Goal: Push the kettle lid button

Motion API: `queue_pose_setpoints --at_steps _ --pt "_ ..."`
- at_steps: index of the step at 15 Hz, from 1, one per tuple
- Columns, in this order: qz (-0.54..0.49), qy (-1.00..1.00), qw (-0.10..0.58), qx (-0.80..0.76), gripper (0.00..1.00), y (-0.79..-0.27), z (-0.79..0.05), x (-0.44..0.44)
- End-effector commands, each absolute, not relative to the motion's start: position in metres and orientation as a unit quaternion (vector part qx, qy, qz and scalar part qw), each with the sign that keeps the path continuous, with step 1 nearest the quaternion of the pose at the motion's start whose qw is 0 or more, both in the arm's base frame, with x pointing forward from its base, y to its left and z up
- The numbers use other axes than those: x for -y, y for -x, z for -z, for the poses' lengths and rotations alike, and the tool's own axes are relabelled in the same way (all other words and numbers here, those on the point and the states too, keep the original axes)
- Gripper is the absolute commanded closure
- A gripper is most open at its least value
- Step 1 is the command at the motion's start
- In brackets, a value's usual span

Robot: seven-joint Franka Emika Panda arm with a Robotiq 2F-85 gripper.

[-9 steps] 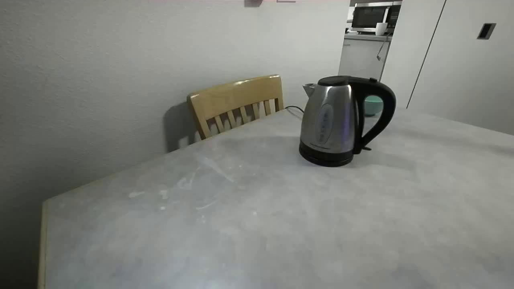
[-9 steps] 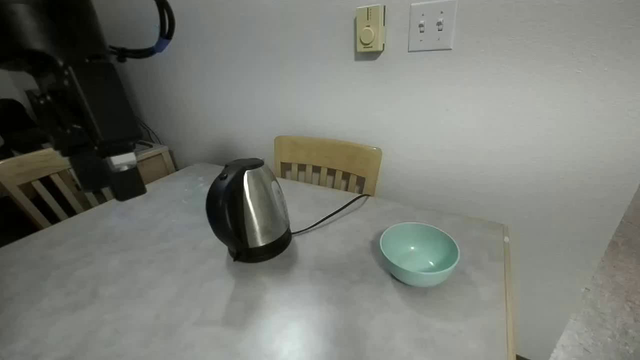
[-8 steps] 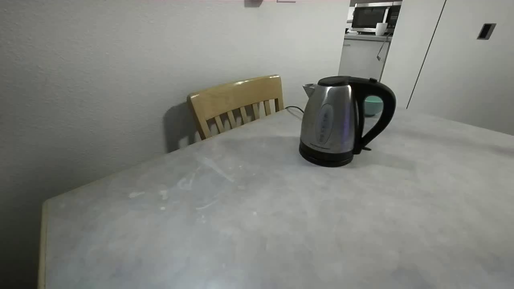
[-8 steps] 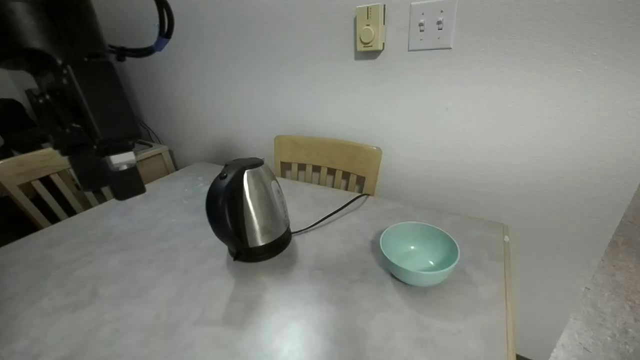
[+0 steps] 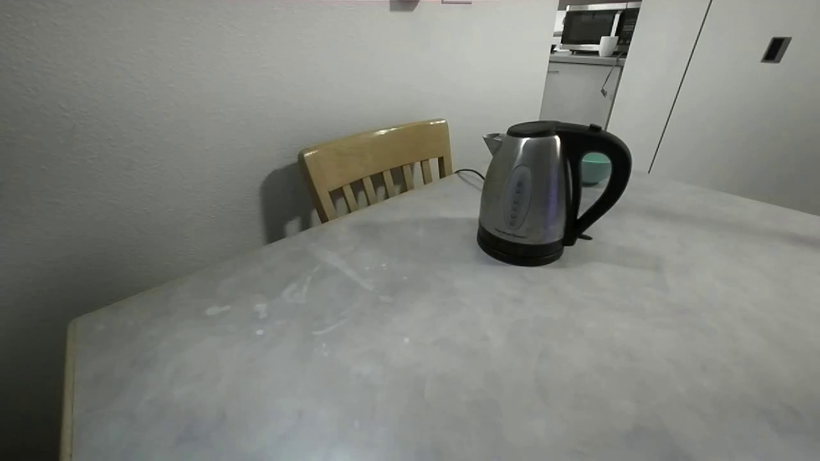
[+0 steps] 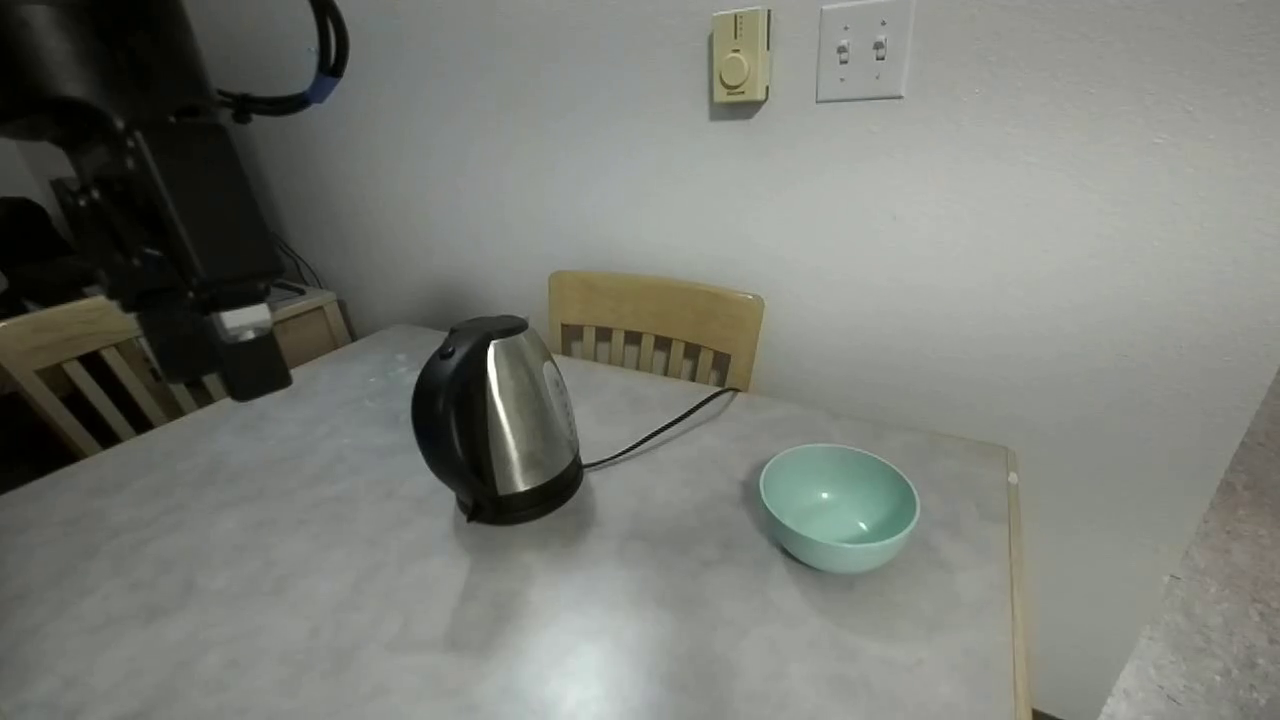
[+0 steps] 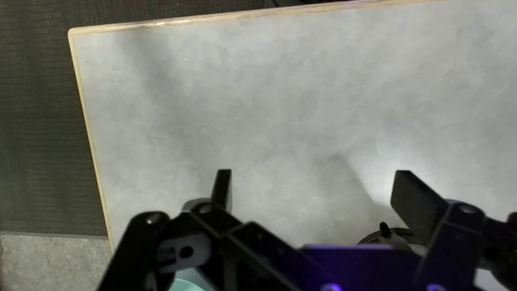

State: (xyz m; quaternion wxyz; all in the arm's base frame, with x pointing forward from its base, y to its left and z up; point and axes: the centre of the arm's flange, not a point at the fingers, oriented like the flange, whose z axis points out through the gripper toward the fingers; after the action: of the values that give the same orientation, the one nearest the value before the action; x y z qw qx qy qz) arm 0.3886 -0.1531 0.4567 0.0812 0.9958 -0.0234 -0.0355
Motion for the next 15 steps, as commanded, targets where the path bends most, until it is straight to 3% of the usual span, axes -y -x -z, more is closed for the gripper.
queue_pose_setpoints --at_steps 1,10,15 --pt "0.036 -0.996 0.081 0.023 0.0 -0.389 -0.457 0.153" --pt "0.038 -0.997 0.068 0.008 0.0 -0.392 -0.458 0.154" --pt "0.057 -0.988 0.063 -0.126 0.0 -0.431 -0.441 0.112"
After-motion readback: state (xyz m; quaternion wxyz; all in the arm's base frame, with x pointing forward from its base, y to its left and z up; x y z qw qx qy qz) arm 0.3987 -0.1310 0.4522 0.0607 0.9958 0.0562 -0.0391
